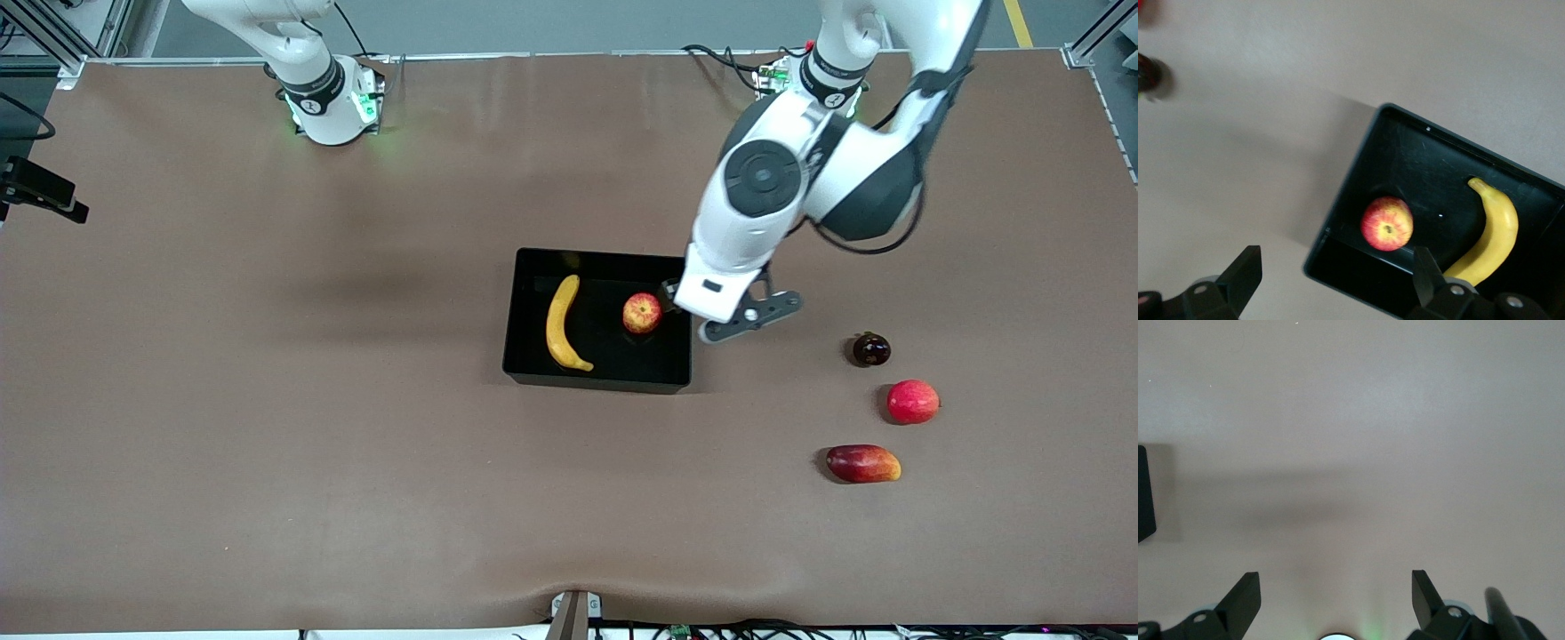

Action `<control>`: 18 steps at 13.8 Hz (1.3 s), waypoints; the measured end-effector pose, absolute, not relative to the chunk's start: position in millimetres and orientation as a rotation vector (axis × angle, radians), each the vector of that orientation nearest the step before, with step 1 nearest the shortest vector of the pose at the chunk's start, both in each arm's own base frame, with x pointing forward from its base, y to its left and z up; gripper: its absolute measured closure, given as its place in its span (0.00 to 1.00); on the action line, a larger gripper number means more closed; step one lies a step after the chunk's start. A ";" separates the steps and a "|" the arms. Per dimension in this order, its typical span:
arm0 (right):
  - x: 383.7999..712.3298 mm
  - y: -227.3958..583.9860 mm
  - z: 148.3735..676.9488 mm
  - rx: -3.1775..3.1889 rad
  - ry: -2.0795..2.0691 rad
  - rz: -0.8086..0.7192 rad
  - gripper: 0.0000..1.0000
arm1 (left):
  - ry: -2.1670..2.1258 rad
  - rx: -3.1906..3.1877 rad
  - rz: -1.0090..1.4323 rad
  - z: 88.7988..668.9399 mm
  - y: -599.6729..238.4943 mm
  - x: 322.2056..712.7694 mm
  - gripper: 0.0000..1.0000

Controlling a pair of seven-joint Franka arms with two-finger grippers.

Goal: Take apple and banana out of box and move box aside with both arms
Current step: 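Reach the left gripper down to the red-yellow apple in the black box, then close the left gripper around the apple inside the box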

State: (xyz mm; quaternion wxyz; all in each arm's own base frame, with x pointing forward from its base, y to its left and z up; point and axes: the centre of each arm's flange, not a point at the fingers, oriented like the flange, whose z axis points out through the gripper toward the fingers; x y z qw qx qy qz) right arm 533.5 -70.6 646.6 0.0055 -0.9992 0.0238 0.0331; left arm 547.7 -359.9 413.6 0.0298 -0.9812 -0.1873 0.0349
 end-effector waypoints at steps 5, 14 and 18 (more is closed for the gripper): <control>533.5 -70.6 646.6 -3.128 0.075 0.104 0.00 | -0.719 -2.980 0.170 341.3 -403.3 535.8 0.00; 533.4 -70.9 646.3 -3.128 0.076 0.106 0.00 | -0.745 -2.879 0.204 243.0 -430.6 517.1 0.00; 533.6 -71.0 645.6 -3.128 0.076 0.108 0.00 | -0.728 -2.858 0.220 212.7 -434.4 510.8 0.00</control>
